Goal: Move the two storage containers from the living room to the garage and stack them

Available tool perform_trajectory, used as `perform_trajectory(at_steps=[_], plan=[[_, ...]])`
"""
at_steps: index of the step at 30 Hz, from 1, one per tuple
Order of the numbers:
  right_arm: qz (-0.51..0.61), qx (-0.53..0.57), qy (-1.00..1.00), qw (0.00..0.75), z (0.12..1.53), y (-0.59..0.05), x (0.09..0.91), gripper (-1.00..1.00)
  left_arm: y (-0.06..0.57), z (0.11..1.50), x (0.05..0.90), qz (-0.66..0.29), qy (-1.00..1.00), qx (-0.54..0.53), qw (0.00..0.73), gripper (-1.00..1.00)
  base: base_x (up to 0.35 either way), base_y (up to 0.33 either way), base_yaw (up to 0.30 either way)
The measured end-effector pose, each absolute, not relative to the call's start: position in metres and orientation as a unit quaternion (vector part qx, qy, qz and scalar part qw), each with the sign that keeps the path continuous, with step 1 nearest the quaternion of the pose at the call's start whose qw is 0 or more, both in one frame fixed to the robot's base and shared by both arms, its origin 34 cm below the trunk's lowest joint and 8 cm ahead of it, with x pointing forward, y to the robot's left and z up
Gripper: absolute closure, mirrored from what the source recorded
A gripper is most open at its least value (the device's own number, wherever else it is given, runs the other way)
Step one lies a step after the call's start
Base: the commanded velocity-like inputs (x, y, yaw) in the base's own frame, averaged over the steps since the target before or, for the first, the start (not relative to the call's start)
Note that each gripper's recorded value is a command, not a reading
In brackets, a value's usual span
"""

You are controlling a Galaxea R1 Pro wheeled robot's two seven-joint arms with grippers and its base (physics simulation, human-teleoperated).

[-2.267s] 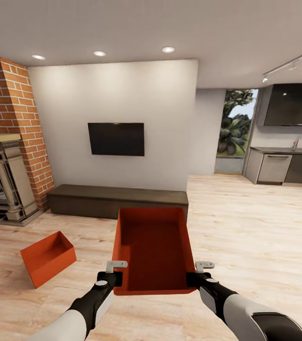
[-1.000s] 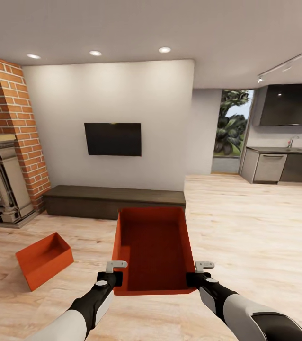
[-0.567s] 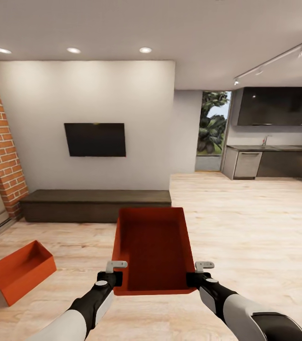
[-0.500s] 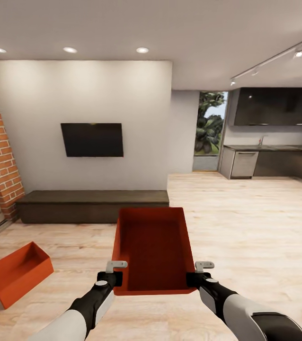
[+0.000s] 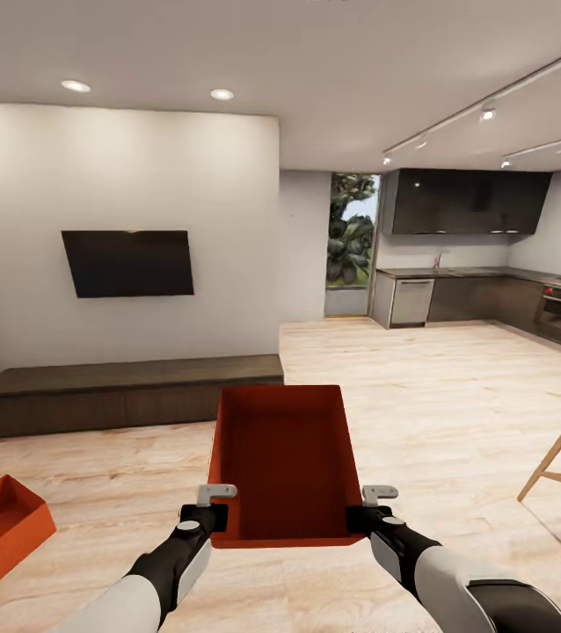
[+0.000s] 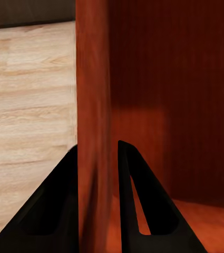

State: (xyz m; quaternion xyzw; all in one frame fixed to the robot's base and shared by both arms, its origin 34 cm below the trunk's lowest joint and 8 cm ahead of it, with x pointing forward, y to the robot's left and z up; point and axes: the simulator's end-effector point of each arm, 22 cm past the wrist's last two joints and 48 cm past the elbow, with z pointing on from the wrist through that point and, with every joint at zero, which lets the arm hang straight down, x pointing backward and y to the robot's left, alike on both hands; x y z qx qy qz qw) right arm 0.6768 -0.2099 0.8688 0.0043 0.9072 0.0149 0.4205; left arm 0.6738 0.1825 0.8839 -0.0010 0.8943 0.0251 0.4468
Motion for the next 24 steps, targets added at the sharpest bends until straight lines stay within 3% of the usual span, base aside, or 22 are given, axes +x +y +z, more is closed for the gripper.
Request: perform_trajectory(at_steps=[24], plan=[[0.015, 0.004, 0.905, 0.426, 0.8752, -0.2099, 0.6782, 1.0, 0.1825, 0.8903, 0.6751, 0.025, 0.892, -0.001, 0.452, 1.0, 0.0, 0.0, -0.267]])
